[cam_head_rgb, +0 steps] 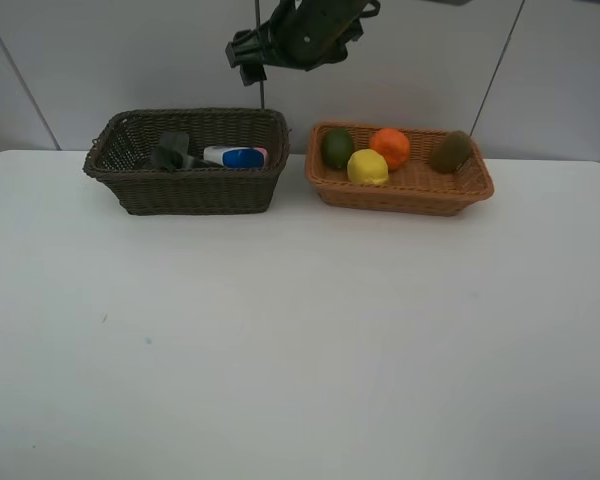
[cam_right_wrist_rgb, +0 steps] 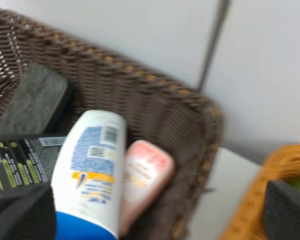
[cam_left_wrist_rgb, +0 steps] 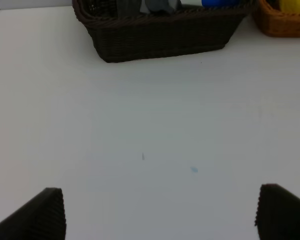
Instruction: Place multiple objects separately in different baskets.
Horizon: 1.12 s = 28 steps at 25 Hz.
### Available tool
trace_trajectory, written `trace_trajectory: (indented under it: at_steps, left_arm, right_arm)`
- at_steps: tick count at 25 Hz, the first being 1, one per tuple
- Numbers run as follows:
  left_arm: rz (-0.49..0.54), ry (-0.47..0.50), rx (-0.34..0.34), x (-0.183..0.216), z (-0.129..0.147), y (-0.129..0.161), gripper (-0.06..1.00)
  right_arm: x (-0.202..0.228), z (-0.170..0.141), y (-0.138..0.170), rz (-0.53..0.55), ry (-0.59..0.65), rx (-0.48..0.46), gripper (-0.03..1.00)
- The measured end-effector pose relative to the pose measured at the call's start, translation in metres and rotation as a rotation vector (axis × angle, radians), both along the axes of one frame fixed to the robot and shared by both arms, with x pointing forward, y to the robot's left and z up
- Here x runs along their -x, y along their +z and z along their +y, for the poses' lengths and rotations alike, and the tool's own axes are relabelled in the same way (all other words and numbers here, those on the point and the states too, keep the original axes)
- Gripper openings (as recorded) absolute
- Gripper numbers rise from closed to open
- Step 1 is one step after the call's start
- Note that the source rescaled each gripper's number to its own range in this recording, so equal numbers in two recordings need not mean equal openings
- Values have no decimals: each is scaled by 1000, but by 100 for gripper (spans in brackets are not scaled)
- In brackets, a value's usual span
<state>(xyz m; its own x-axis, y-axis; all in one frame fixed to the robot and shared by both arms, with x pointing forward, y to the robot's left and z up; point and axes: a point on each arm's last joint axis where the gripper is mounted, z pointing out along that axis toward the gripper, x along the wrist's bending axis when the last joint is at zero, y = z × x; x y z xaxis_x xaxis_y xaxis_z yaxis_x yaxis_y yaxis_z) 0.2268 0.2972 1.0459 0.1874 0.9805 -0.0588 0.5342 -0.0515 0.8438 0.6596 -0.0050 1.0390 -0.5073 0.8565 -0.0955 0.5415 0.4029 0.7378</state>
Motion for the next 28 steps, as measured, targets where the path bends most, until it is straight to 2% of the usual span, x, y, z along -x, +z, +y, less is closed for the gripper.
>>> trace_trajectory:
  at_steps: [2,6,10,13,17,19,22,28]
  left_arm:
    - [0,0,0,0,0,0,100]
    - [0,0,0,0,0,0,100]
    - [0,0,0,0,0,0,100]
    - [0,0,0,0,0,0,100]
    - [0,0,0,0,0,0,100]
    - [0,0,0,0,0,0,100]
    - [0,0,0,0,0,0,100]
    - [0,0,0,0,0,0,100]
  right_arm:
    - [3,-16,26,-20,-29,26,98]
    - [-6,-75,47,61,-186,94,98]
    - [-28,-162,37,206,-406,158,98]
    - [-28,-228,28,286,-551,166,98]
    - [-5,-282,16,377,-660,185,98]
    - [11,-295,11,424,-687,172,98]
    - [38,-297,18,430,-690,121,98]
    - [130,-297,49,343,-680,47,98]
